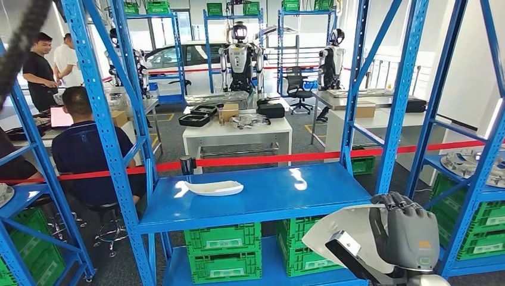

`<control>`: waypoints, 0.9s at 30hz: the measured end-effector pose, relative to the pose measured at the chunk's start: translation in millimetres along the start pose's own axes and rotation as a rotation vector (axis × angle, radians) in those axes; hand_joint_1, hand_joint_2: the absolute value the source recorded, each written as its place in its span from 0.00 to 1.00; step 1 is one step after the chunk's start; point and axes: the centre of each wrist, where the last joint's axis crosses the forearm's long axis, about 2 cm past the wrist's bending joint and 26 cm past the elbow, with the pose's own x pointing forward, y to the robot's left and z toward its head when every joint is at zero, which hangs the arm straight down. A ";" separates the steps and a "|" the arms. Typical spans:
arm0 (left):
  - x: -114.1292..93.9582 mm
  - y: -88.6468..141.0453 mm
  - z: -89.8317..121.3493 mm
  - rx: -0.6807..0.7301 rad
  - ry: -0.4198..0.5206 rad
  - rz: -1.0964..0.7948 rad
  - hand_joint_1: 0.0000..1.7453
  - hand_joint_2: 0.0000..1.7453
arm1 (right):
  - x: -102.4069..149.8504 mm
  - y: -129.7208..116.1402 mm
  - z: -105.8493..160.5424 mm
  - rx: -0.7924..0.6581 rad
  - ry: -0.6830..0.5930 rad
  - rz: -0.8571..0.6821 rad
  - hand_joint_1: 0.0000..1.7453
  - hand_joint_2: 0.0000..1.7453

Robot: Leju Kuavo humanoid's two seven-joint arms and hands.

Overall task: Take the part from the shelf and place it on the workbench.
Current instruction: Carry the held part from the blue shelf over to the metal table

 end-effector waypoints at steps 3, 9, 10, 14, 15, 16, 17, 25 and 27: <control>0.0 0.0 0.0 -0.002 -0.001 0.000 0.00 0.00 | -1.1 0.0 0.6 0.001 0.005 -0.001 0.80 1.00; 0.0 -0.1 0.0 -0.003 -0.002 -0.001 0.00 0.00 | -2.7 -0.2 1.0 0.006 0.011 -0.007 0.80 1.00; 0.0 -0.1 0.0 -0.004 -0.003 -0.002 0.00 0.00 | -2.9 -0.1 1.0 0.010 0.012 -0.015 0.80 1.00; 0.3 0.9 -0.7 -0.005 -0.005 -0.010 0.00 0.00 | -3.6 0.2 0.9 0.027 0.017 -0.051 0.80 1.00; 0.4 1.3 -0.9 -0.005 -0.005 -0.011 0.00 0.00 | -4.2 0.0 0.9 0.028 0.020 -0.055 0.80 1.00; 0.4 1.4 -1.0 -0.006 -0.005 -0.012 0.00 0.00 | -5.0 -0.1 1.1 0.029 0.024 -0.058 0.80 1.00; 0.4 0.8 -0.6 -0.007 -0.005 -0.012 0.00 0.00 | -6.2 -0.4 1.2 0.029 0.027 -0.059 0.80 1.00; 0.1 -1.7 0.7 -0.012 0.004 -0.008 0.00 0.00 | -9.2 0.0 4.5 0.038 0.037 -0.060 0.80 1.00; 0.1 -0.2 0.0 -0.008 0.005 -0.009 0.00 0.00 | -9.8 -0.3 3.8 0.039 0.039 -0.057 0.80 1.00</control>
